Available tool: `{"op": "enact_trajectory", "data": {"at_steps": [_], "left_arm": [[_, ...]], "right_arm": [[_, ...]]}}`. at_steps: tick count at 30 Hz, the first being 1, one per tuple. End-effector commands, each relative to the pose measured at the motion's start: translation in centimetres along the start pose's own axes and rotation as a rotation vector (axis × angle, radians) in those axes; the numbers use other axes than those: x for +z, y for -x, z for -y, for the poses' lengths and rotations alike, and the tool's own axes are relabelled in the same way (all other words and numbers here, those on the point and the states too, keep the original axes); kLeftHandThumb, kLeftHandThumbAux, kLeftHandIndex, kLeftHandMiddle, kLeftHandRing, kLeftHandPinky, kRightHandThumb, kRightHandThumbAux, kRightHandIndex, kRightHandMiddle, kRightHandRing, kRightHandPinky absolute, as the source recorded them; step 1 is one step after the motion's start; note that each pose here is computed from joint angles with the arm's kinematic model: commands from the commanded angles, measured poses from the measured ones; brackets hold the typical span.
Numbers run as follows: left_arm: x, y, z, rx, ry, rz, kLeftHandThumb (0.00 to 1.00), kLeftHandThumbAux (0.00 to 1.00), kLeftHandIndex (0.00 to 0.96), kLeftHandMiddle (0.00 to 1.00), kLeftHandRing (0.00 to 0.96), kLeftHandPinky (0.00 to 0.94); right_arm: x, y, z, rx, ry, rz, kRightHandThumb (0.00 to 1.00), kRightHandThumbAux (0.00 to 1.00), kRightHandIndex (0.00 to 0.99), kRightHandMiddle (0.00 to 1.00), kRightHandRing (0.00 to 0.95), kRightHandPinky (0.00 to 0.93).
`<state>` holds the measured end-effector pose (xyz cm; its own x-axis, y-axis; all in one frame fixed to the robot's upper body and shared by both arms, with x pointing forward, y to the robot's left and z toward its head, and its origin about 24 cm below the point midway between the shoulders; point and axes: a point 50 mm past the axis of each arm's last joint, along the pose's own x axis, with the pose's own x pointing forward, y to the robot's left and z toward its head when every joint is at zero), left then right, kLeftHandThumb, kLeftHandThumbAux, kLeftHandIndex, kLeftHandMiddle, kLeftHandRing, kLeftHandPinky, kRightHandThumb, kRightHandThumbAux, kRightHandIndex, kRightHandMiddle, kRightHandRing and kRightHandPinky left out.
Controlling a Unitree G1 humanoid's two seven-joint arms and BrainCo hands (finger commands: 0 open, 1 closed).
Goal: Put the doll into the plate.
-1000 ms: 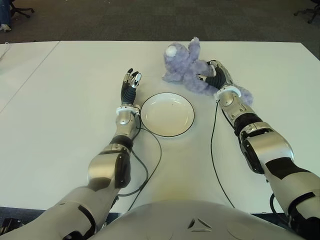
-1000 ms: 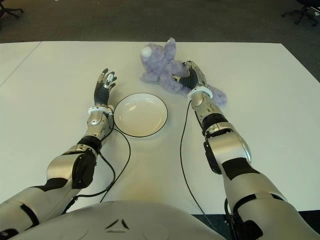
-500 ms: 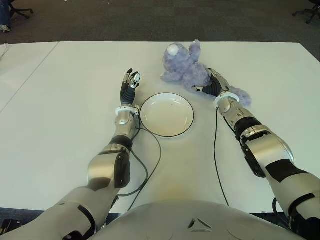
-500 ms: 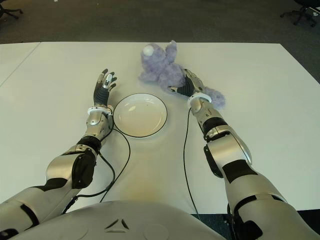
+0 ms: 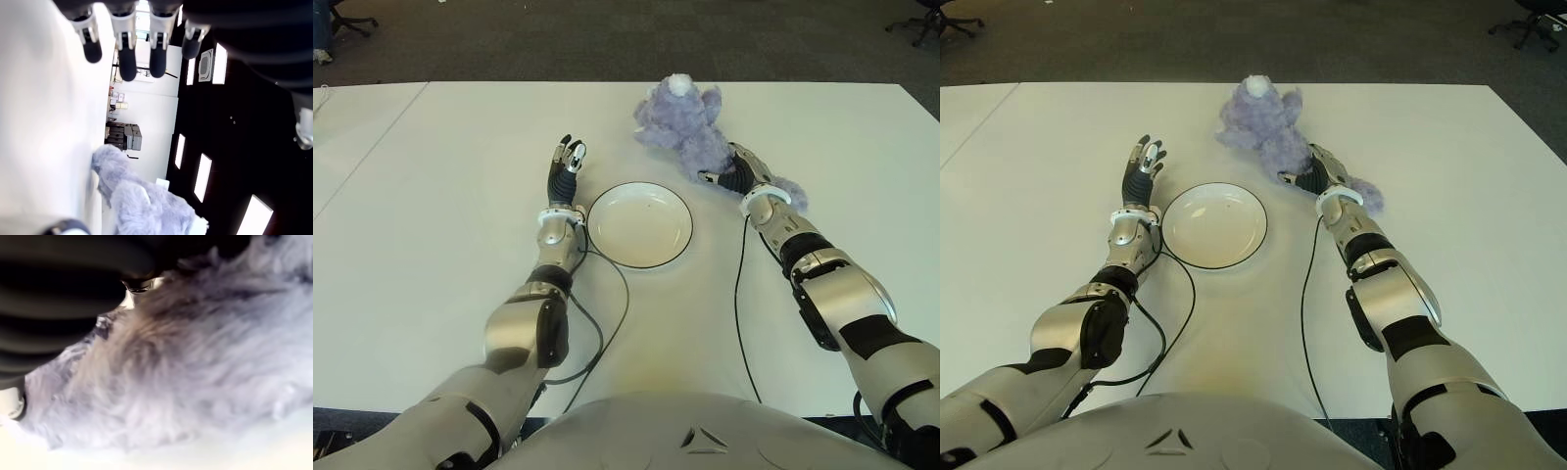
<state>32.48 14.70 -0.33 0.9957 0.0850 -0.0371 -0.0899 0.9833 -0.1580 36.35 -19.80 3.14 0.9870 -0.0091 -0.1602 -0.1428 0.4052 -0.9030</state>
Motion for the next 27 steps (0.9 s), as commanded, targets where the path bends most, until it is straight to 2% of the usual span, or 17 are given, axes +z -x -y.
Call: {"op": "enact_trajectory", "data": {"at_steps": [1, 4, 10, 12, 14, 15, 16, 17, 19, 20, 21, 22, 23, 25, 26, 27], "left_arm": [[-9.8, 8.94, -2.67, 0.11, 0.027, -0.437, 0.0, 0.38, 0.081, 0.153, 0.146, 0.096], [-9.76, 8.95, -2.75, 0.111, 0.032, -0.431, 0.0, 0.381, 0.092, 0.16, 0.154, 0.086], [-9.78, 8.95, -2.73, 0.112, 0.055, -0.431, 0.0, 0.374, 0.086, 0.16, 0.154, 0.089], [-9.78, 8.97, -2.7, 0.113, 0.057, -0.429, 0.0, 0.371, 0.083, 0.161, 0.153, 0.087], [-9.78, 9.0, -2.68, 0.112, 0.058, -0.426, 0.0, 0.369, 0.08, 0.157, 0.15, 0.082], [-9.78, 9.0, -2.67, 0.112, 0.059, -0.425, 0.0, 0.369, 0.079, 0.155, 0.148, 0.082], [-9.78, 9.01, -2.64, 0.112, 0.059, -0.424, 0.0, 0.368, 0.079, 0.155, 0.147, 0.082], [-9.78, 9.01, -2.62, 0.112, 0.059, -0.424, 0.0, 0.368, 0.08, 0.157, 0.149, 0.085], [-9.79, 9.02, -2.6, 0.112, 0.058, -0.425, 0.0, 0.368, 0.08, 0.157, 0.149, 0.086], [-9.8, 9.0, -2.62, 0.113, 0.057, -0.429, 0.0, 0.365, 0.08, 0.159, 0.15, 0.079], [-9.81, 8.98, -2.63, 0.113, 0.057, -0.431, 0.0, 0.365, 0.083, 0.165, 0.153, 0.068], [-9.81, 8.96, -2.65, 0.113, 0.057, -0.433, 0.0, 0.365, 0.083, 0.166, 0.153, 0.066], [-9.81, 8.95, -2.67, 0.113, 0.058, -0.434, 0.0, 0.365, 0.086, 0.169, 0.155, 0.061], [-9.8, 8.94, -2.69, 0.114, 0.062, -0.434, 0.0, 0.364, 0.086, 0.169, 0.155, 0.06], [-9.8, 8.94, -2.71, 0.114, 0.064, -0.433, 0.0, 0.363, 0.089, 0.171, 0.157, 0.06], [-9.8, 8.96, -2.73, 0.115, 0.065, -0.433, 0.0, 0.363, 0.089, 0.172, 0.157, 0.06]], "right_arm": [[-4.74, 3.4, -5.74, 0.275, 0.065, -0.241, 0.23, 0.397, 0.051, 0.0, 0.0, 0.046], [-4.83, 3.42, -5.74, 0.268, 0.048, -0.261, 0.243, 0.356, 0.001, 0.0, 0.005, 0.096], [-4.7, 3.34, -5.65, 0.241, 0.019, -0.266, 0.248, 0.334, 0.0, 0.0, 0.012, 0.082], [-4.5, 3.23, -5.57, 0.225, 0.004, -0.26, 0.253, 0.347, 0.0, 0.0, 0.019, 0.107], [-4.41, 3.19, -5.52, 0.212, -0.008, -0.256, 0.26, 0.379, 0.012, 0.014, 0.094, 0.219], [-4.39, 3.19, -5.51, 0.208, -0.012, -0.255, 0.263, 0.396, 0.038, 0.075, 0.17, 0.322], [-4.38, 3.18, -5.47, 0.199, -0.018, -0.254, 0.264, 0.399, 0.042, 0.085, 0.183, 0.339], [-4.38, 3.18, -5.45, 0.193, -0.022, -0.254, 0.272, 0.421, 0.081, 0.176, 0.283, 0.433], [-4.36, 3.17, -5.4, 0.18, -0.034, -0.254, 0.275, 0.427, 0.092, 0.203, 0.313, 0.461], [-4.37, 3.18, -5.36, 0.164, -0.044, -0.255, 0.285, 0.454, 0.167, 0.255, 0.357, 0.5], [-4.38, 3.2, -5.33, 0.152, -0.051, -0.255, 0.326, 0.498, 0.301, 0.351, 0.405, 0.519], [-4.4, 3.21, -5.29, 0.137, -0.055, -0.255, 0.334, 0.505, 0.324, 0.367, 0.414, 0.522], [-4.41, 3.22, -5.27, 0.129, -0.055, -0.255, 0.367, 0.528, 0.419, 0.444, 0.462, 0.554], [-4.42, 3.23, -5.21, 0.112, -0.055, -0.254, 0.377, 0.534, 0.447, 0.466, 0.476, 0.564], [-4.43, 3.24, -5.18, 0.104, -0.056, -0.254, 0.419, 0.558, 0.521, 0.568, 0.568, 0.637], [-4.44, 3.23, -5.13, 0.095, -0.06, -0.255, 0.43, 0.563, 0.54, 0.593, 0.591, 0.657]]}}
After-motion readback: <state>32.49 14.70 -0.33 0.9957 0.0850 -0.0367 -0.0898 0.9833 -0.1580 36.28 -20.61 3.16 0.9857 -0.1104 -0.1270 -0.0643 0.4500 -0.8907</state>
